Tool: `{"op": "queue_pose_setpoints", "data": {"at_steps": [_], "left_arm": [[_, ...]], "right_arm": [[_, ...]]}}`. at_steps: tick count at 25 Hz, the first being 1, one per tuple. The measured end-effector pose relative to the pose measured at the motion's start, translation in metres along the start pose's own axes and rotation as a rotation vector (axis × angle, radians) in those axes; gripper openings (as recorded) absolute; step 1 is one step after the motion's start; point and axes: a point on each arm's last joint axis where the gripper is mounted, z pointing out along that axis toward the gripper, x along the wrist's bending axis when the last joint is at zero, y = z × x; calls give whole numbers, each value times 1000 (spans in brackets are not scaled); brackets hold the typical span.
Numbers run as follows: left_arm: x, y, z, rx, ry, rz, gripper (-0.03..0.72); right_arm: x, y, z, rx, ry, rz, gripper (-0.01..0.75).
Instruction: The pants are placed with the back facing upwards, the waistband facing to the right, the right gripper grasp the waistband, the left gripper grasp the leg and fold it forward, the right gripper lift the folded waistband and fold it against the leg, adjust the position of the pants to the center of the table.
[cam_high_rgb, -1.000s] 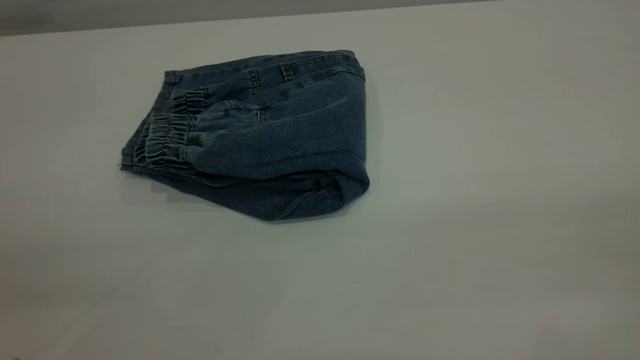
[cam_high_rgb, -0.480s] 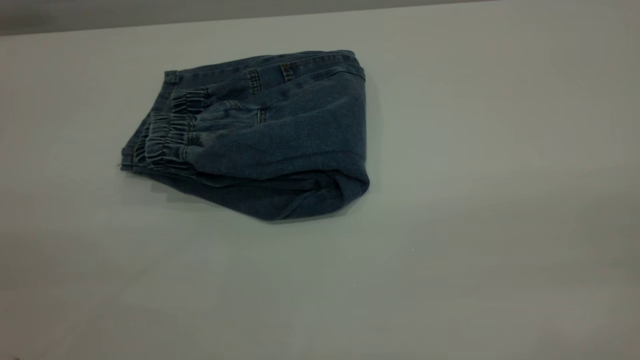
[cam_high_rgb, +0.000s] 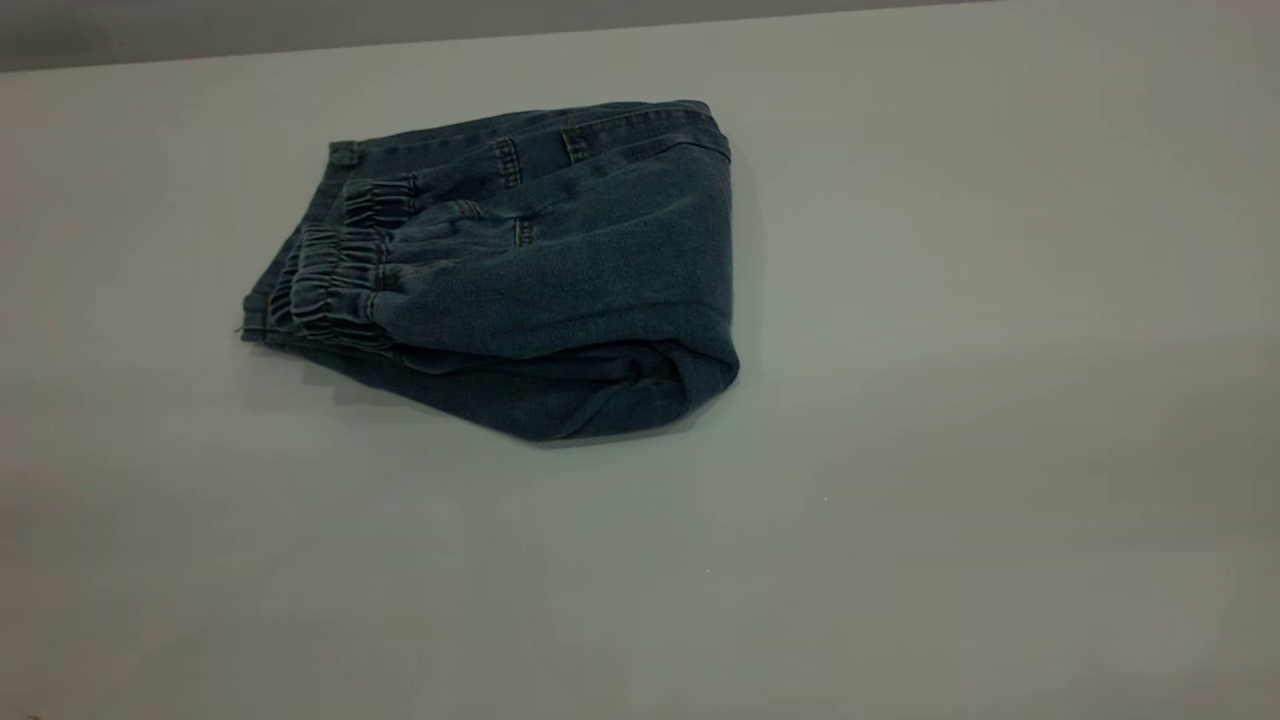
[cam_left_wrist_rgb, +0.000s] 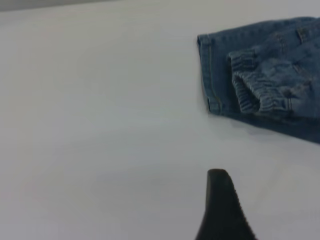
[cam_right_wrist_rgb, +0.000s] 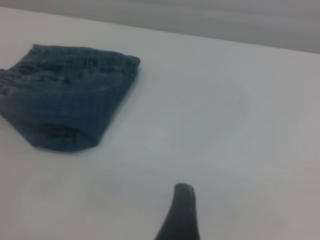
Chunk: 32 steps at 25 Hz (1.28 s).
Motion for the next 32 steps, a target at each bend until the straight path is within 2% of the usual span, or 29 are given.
{"op": "queue_pose_setpoints", "data": {"at_steps": [5, 10, 32], "left_arm": [[-1, -2, -4, -27, -3, 4, 419], [0, -2, -4, -28, -47, 26, 419], [0, -2, -4, -28, -47, 26, 419]], "right_arm": [[0, 0, 0, 0, -6, 3, 583], [1, 0, 0, -2, -18, 14, 583], [1, 0, 0, -2, -15, 16, 583]]}}
